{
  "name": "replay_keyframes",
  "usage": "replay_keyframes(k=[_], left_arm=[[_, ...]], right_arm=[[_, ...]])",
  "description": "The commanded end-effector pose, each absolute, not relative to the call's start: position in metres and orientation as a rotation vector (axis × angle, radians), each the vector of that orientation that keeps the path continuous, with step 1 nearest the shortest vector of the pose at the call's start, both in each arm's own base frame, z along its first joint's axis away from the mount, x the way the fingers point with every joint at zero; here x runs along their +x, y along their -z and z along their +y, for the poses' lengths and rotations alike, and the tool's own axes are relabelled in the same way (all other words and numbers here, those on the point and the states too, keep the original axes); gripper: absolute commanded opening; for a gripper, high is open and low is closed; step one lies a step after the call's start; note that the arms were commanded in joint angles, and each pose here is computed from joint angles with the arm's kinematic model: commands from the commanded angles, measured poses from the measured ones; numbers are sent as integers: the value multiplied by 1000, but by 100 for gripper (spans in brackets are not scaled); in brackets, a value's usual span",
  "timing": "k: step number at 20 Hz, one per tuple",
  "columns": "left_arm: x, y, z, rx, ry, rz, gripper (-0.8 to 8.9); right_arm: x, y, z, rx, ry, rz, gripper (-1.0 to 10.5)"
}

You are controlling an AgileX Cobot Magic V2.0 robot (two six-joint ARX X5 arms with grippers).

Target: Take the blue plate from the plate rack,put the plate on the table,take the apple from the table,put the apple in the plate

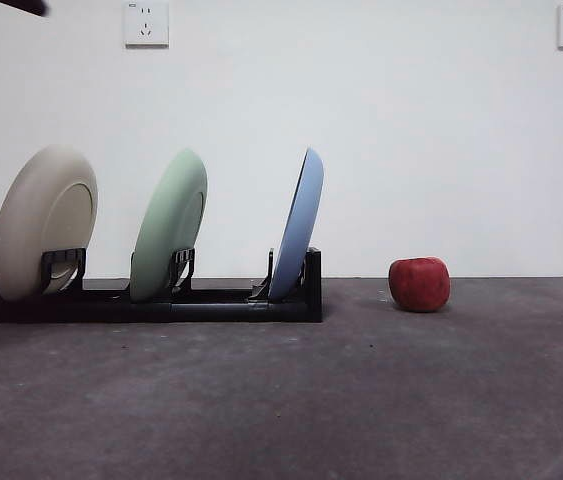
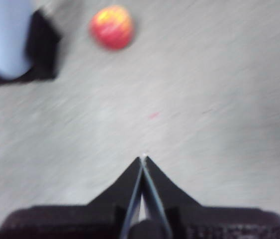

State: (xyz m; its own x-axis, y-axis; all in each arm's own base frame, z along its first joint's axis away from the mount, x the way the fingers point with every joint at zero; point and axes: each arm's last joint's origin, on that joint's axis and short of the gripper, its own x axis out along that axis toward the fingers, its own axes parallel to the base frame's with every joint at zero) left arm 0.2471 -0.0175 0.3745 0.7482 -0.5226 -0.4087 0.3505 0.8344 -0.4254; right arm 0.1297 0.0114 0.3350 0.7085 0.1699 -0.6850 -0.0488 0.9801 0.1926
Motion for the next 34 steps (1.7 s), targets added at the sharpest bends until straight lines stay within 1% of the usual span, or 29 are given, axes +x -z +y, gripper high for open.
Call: replay_keyframes(k=[1,3,9,14,18,19,21,26,34], left_arm=[[270,-375,-30,-367,565,620,-5],[289,-377,-49,-359,625,668,-5],[342,-373,-109,-317,759,735,-6],[380,-371,-157,-265,772,747,3],[403,-358,-192,-271,809,787,224],[407,-351,-199,-273,814,805,300],[412,-337,-208,-262,799,834,355],[416,-315,-221,-215,708,889,355],[416,-304,-232,-191,720,910,345]], right_arm=[[141,-331,14,230,-173,821,0],[149,-327,15,249,-182,852,0],[165,-317,16,258,-169,934,0],[166,-316,16,259,-168,937,0],[166,-316,16,259,-168,939,0],[166,-316,16,259,-168,940,0],[166,-316,16,259,-168,942,0],[166,-315,16,259,-167,944,0],[166,-316,16,258,-168,939,0]])
